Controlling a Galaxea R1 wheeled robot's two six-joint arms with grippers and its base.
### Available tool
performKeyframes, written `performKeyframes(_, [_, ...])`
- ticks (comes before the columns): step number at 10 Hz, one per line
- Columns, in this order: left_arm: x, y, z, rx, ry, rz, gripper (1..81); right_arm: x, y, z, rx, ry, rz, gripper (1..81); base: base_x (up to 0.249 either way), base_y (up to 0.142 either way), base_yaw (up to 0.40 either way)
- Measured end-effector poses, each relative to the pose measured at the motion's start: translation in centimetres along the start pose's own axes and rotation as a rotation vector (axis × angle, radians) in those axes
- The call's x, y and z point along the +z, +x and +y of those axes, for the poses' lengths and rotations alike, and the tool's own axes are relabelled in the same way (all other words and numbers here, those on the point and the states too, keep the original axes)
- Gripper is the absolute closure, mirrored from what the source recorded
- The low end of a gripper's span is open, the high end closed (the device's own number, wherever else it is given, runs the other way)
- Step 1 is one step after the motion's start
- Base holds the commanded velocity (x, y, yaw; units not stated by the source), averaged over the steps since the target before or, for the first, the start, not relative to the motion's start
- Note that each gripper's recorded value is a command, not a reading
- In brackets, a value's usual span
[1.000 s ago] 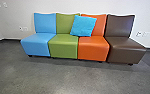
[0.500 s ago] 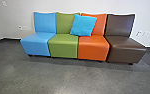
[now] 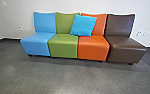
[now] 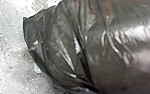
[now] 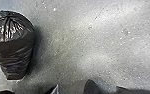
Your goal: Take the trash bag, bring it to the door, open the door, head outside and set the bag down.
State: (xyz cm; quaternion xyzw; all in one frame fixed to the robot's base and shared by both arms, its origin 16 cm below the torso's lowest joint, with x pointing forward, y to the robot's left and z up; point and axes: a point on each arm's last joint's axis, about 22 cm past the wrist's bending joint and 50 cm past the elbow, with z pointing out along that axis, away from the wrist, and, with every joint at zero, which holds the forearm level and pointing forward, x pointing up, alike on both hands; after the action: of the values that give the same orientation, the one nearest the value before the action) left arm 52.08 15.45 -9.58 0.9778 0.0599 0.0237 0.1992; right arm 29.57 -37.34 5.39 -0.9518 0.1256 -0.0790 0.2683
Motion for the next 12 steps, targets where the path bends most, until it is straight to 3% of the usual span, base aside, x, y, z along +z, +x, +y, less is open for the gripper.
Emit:
performKeyframes(6, [0.1, -0.5, -1.4, -0.004, 0.024, 0.008, 81.1, 0.2, 0.1, 0.3, 0.0, -0.008, 0.001, 1.0, 0.0, 0.0, 0.0])
performKeyframes(7, [0.0, -0.8, -1.5, 0.009, 0.031, 0.001, 81.1, 0.2, 0.0, 0.0, 0.004, -0.006, -0.006, 1.0, 0.0, 0.0, 0.0])
performKeyframes(12, [-2.9, -2.9, -1.0, 0.01, 0.055, -0.085, 81.1, -2.2, 0.2, -1.9, 0.035, -0.031, -0.055, 1.0, 0.0, 0.0, 0.0])
